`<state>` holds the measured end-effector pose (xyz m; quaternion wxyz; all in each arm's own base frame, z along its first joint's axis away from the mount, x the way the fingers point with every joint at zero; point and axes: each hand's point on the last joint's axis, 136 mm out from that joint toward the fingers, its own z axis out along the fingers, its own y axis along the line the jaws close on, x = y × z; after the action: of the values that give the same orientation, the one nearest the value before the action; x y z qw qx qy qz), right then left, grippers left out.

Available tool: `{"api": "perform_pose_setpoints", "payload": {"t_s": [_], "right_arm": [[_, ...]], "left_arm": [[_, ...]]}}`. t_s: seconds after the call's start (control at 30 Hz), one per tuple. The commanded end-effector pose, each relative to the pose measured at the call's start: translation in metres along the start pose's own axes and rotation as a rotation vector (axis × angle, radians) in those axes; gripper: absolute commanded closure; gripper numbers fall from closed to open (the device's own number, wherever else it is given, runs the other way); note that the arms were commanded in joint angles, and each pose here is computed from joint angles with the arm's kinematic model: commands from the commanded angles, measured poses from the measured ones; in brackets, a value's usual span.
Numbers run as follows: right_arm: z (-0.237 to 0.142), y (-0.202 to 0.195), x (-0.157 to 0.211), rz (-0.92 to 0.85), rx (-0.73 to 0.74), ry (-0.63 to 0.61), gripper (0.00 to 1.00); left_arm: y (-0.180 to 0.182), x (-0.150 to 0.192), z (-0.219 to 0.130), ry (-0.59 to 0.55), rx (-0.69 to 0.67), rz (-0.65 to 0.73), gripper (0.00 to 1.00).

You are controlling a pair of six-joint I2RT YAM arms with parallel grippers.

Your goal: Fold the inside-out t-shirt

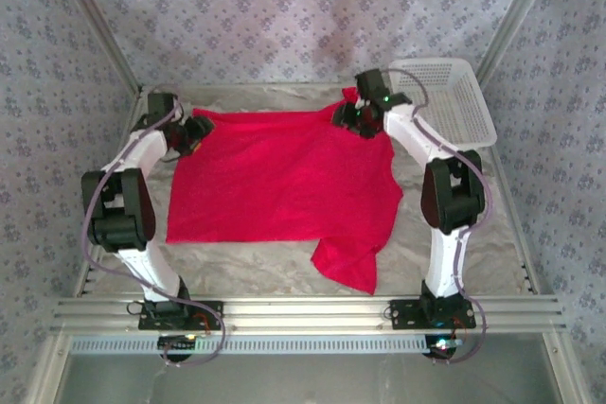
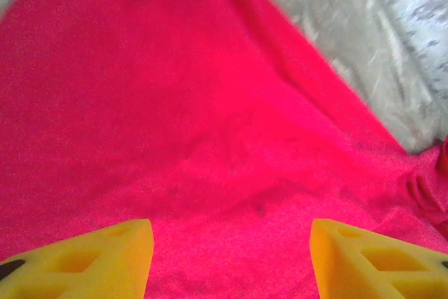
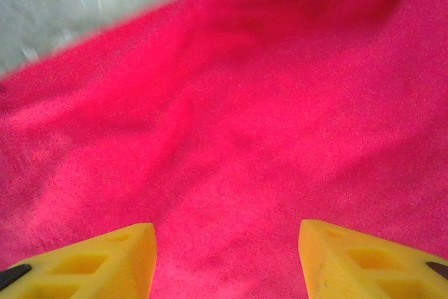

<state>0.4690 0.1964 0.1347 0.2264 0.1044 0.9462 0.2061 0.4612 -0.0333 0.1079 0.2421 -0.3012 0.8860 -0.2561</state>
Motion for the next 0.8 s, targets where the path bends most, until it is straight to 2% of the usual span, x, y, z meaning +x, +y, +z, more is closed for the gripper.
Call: {"api": "perform_pose_setpoints", "payload": {"t_s": [0.0,0.13,0.27,0.4,0.5,0.57,0.67,0.77], "right_arm": [[0.018,-0.029,0.032,0.055,0.022,0.033,0.43],[0.031,-0.074,0.076,0.138,0.112,0.110,0.46],[0.026,-0.121,0.120,0.178,0.245,0.154,0.46],[0.015,-0.138,0.138,0.209,0.295,0.176,0.46],[-0.001,-0.113,0.114,0.158,0.270,0.110,0.45],[-0.012,-0.087,0.086,0.114,0.237,0.036,0.45],[-0.021,-0.042,0.039,0.044,0.156,-0.085,0.46],[-0.005,-0.024,0.004,0.020,0.133,-0.131,0.46]], "left_arm": [[0.018,0.014,0.017,0.038,0.040,-0.073,0.39],[0.062,0.019,0.023,0.045,-0.032,-0.159,0.39],[0.099,0.018,0.012,0.013,-0.095,-0.217,0.39],[0.110,0.014,-0.004,-0.023,-0.142,-0.210,0.38],[0.098,0.011,-0.009,-0.031,-0.128,-0.191,0.37],[0.084,0.010,-0.010,-0.035,-0.120,-0.158,0.31],[0.057,0.009,-0.013,-0.063,-0.124,-0.037,0.23],[0.038,0.005,-0.025,-0.133,-0.172,0.098,0.19]]}}
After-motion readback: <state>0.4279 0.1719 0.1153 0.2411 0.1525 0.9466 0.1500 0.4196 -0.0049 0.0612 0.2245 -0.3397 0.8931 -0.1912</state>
